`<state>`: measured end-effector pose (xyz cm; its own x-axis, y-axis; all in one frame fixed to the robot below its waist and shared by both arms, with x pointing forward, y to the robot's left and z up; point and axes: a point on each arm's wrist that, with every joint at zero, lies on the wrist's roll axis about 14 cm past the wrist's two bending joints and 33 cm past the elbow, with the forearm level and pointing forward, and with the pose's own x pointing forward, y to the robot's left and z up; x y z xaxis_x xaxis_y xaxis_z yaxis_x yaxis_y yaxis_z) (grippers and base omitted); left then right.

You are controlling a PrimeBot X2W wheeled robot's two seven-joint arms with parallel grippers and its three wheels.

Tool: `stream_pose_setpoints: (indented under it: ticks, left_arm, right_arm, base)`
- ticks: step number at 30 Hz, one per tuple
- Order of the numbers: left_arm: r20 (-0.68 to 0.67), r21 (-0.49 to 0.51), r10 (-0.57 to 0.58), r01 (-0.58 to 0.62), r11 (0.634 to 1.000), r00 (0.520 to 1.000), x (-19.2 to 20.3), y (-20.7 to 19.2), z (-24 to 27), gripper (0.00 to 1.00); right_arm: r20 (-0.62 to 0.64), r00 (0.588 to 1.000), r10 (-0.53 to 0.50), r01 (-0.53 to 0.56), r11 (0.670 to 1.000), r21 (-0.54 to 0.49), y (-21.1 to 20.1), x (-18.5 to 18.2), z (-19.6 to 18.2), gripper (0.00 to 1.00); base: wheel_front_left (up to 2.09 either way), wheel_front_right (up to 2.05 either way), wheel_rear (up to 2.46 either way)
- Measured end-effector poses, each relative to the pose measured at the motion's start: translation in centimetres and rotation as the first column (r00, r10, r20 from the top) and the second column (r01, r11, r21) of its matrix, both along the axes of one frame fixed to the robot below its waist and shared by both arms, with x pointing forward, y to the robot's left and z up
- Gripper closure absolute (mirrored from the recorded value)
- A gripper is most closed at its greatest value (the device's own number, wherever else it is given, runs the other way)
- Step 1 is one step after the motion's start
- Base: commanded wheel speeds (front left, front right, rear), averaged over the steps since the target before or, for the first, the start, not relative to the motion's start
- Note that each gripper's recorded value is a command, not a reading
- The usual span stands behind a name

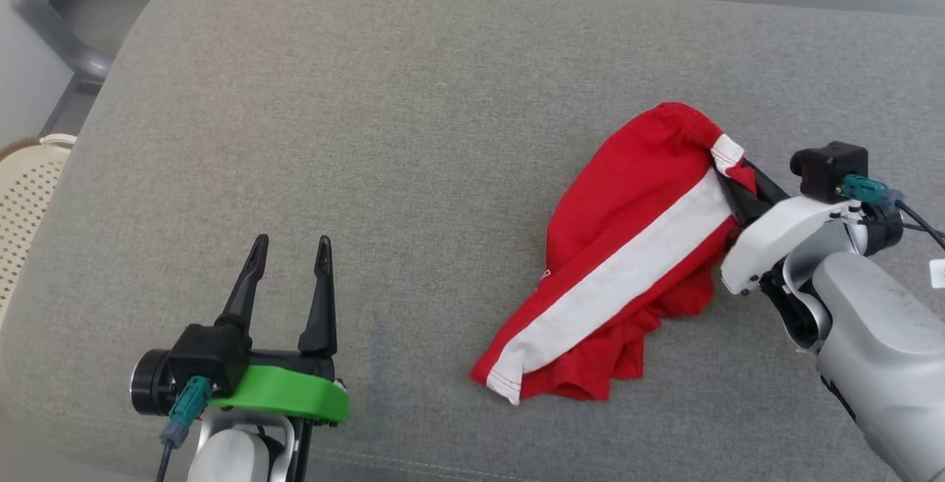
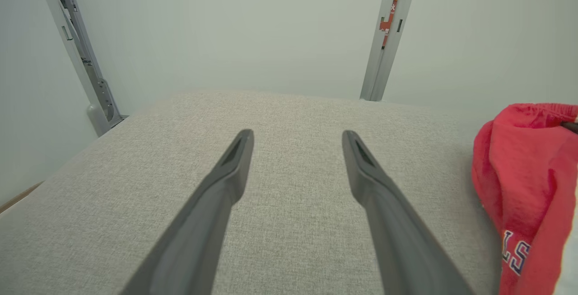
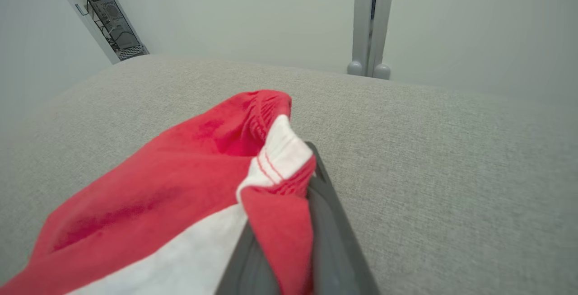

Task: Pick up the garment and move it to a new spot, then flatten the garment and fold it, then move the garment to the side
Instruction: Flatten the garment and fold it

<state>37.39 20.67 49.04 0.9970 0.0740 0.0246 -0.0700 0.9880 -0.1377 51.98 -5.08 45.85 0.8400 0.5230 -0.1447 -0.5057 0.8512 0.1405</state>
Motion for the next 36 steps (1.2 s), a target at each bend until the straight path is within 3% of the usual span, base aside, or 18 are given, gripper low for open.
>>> stream_pose_setpoints:
  ticks: [6, 11, 19, 20, 21, 22, 25, 36]
  left_arm:
    - [0.006, -0.012, -0.048, 0.048, 0.999, 0.999, 0.7, -1.6, 0.0, 0.0]
    - [0.013, -0.022, -0.099, 0.099, 0.995, 0.995, 1.4, -3.3, 0.1, 0.0]
    - [0.019, -0.027, -0.139, 0.14, 0.99, 0.99, 1.8, -4.8, 0.2, 0.0]
    - [0.02, -0.027, -0.141, 0.141, 0.99, 0.99, 1.8, -4.8, 0.2, 0.0]
    - [0.019, -0.027, -0.142, 0.143, 0.989, 0.99, 1.7, -4.8, 0.2, 0.0]
    - [0.02, -0.027, -0.143, 0.143, 0.989, 0.99, 1.7, -4.9, 0.2, 0.0]
    - [0.025, -0.025, -0.146, 0.147, 0.989, 0.989, 1.5, -4.9, 0.4, 0.0]
    - [0.041, -0.001, -0.147, 0.148, 0.989, 0.988, 0.7, -4.5, 1.0, 0.0]
  right_arm:
    - [0.025, 0.993, -0.112, 0.111, 0.993, 0.029, -5.3, -2.0, 0.5, 1.0]
    - [-0.015, 0.972, -0.235, 0.236, 0.97, 0.066, -9.9, -6.0, -0.9, 1.0]
    - [-0.126, 0.936, -0.33, 0.343, 0.933, 0.107, -11.5, -12.1, -3.9, 1.0]
    - [-0.125, 0.934, -0.336, 0.35, 0.93, 0.112, -11.5, -12.4, -3.8, 0.92]
    - [-0.117, 0.932, -0.344, 0.357, 0.927, 0.117, -11.5, -12.5, -3.6, 0.56]
    - [-0.107, 0.93, -0.351, 0.363, 0.924, 0.121, -11.6, -12.6, -3.3, 0.0]
    - [-0.07, 0.921, -0.384, 0.39, 0.91, 0.141, -12.3, -12.5, -2.0, 0.0]
    - [0.159, 0.895, -0.416, 0.4, 0.908, 0.125, -14.1, -12.1, 4.1, 0.0]
  base:
    - [0.0, 0.0, 0.0]
    - [0.0, 0.0, 0.0]
    - [0.0, 0.0, 0.0]
    - [0.0, 0.0, 0.0]
    - [0.0, 0.0, 0.0]
    - [0.0, 0.0, 0.0]
    - [0.0, 0.0, 0.0]
    - [0.0, 0.0, 0.0]
